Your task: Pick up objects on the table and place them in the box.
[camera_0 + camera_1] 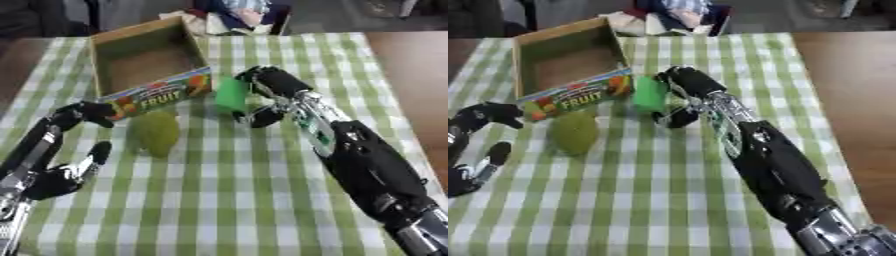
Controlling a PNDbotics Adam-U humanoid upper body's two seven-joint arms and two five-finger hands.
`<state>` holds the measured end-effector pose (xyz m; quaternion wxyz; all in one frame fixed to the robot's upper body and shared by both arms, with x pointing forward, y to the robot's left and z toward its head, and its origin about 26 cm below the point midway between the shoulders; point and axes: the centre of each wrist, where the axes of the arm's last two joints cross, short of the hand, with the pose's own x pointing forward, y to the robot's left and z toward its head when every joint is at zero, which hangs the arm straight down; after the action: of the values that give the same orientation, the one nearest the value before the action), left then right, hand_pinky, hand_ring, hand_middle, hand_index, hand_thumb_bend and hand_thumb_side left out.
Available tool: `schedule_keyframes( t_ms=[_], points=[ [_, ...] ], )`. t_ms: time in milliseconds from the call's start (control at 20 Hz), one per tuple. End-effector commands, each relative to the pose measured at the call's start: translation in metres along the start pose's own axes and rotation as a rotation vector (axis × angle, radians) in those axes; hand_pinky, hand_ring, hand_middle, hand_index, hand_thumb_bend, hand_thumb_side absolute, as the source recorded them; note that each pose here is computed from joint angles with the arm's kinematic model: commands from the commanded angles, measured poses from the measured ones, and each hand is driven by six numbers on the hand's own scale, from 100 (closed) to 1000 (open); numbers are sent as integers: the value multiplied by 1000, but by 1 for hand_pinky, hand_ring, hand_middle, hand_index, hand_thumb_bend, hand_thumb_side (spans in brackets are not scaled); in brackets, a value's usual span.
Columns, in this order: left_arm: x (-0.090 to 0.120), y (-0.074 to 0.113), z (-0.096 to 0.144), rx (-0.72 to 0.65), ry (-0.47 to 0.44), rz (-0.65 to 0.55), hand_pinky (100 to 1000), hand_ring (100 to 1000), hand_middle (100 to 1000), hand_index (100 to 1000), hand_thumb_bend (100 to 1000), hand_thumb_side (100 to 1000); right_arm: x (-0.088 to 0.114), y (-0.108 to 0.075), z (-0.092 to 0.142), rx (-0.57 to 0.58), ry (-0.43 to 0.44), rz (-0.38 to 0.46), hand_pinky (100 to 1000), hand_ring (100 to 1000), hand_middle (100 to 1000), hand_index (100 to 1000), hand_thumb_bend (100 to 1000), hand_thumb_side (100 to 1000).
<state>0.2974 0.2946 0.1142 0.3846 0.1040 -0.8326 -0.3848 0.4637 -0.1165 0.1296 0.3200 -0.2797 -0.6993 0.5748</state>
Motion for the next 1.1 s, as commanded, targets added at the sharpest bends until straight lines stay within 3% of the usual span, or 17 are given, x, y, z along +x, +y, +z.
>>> schedule_keyframes(
  t_ms=[50,350,550,850,1100],
  points=[
    [5,7,-3,5,-31,-8,812,674,721,873,234,668,3,-36,-6,-90,-27,6,590,597,397,589,125,273],
    [10,8,-10,7,-75,10,807,668,715,869,222,651,10,-95,-11,-169,-59,23,598,599,403,593,126,253],
    [19,12,-24,10,-149,22,801,664,709,866,230,623,13,-125,-15,-214,-54,42,603,602,409,598,127,246],
    [40,16,-51,7,-292,64,795,661,706,865,241,592,8,-144,-20,-237,-23,64,614,610,423,613,123,246],
    [53,16,-67,-13,-378,103,793,661,706,865,245,580,-2,-137,-25,-198,18,59,623,623,442,634,101,272]
  ],
)
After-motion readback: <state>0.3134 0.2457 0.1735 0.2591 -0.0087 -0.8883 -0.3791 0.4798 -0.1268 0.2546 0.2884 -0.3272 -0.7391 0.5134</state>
